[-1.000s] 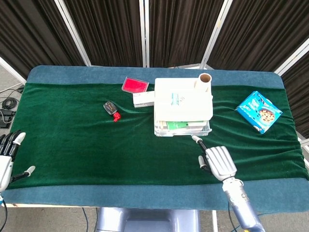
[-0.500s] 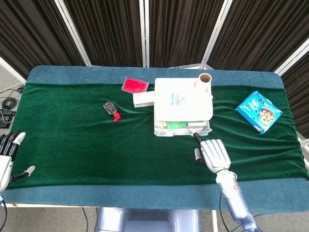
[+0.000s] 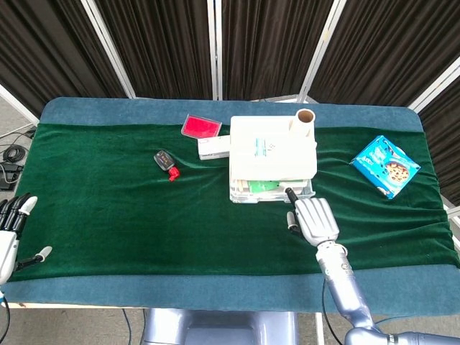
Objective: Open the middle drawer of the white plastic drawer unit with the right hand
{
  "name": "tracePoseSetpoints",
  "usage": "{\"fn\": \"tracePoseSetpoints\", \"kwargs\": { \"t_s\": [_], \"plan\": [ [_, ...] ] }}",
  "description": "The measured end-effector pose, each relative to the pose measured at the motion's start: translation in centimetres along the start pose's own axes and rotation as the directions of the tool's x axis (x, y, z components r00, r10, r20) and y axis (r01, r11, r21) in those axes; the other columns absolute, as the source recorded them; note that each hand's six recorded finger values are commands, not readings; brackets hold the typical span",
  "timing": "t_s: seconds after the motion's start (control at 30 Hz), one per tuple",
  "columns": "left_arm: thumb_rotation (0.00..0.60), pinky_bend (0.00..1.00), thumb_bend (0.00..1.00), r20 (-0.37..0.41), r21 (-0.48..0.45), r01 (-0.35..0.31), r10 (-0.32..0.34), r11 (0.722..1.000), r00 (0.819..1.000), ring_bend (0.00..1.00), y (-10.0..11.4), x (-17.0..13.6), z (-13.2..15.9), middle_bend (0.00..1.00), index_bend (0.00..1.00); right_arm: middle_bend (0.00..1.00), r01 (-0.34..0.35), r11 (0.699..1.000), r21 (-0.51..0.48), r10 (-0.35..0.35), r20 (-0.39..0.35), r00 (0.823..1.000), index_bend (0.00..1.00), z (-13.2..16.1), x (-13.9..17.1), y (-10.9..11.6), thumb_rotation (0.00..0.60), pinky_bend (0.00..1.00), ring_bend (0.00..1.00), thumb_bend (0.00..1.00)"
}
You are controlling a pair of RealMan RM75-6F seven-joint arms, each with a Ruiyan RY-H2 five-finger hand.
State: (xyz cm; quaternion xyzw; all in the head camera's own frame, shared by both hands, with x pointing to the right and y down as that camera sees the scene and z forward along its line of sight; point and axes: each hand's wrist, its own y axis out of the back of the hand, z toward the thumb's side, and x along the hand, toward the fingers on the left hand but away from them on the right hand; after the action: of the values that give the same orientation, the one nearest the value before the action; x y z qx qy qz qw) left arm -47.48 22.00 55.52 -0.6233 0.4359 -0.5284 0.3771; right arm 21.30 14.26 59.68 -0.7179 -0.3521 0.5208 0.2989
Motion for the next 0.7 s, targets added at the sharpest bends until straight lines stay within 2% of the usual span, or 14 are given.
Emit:
{"fn": "tracePoseSetpoints", "kwargs": {
  "t_s": [0.3, 0.57, 0.7],
  "plan": [
    [0.6, 0.0, 0.16, 0.0, 0.0, 0.003, -0.003, 1.0, 1.0, 0.0, -0.07, 0.04, 0.01, 0.0, 0.0, 0.91, -0.016, 1.0, -0.007, 0.016, -0.005, 1.0, 0.23, 0.6, -0.68, -0.63, 0.6, 0.78, 0.93, 0.58],
    [0.6, 0.0, 0.16, -0.001, -0.002, 0.003, -0.003, 1.0, 1.0, 0.0, -0.03, 0.05, -0.05, 0.0, 0.0, 0.93, -0.02, 1.0, -0.003, 0.02, 0.005, 1.0, 0.38, 0.62, -0.66, -0.89, 0.6, 0.8, 0.95, 0.58],
    [0.6, 0.0, 0.16, -0.001, -0.001, 0.003, -0.003, 1.0, 1.0, 0.0, -0.02, 0.04, -0.02, 0.0, 0.0, 0.93, -0.017, 1.0, 0.0, 0.017, 0.005, 1.0, 0.4, 0.71, -0.24, -0.93, 0.6, 0.8, 0.95, 0.59]
  ]
}}
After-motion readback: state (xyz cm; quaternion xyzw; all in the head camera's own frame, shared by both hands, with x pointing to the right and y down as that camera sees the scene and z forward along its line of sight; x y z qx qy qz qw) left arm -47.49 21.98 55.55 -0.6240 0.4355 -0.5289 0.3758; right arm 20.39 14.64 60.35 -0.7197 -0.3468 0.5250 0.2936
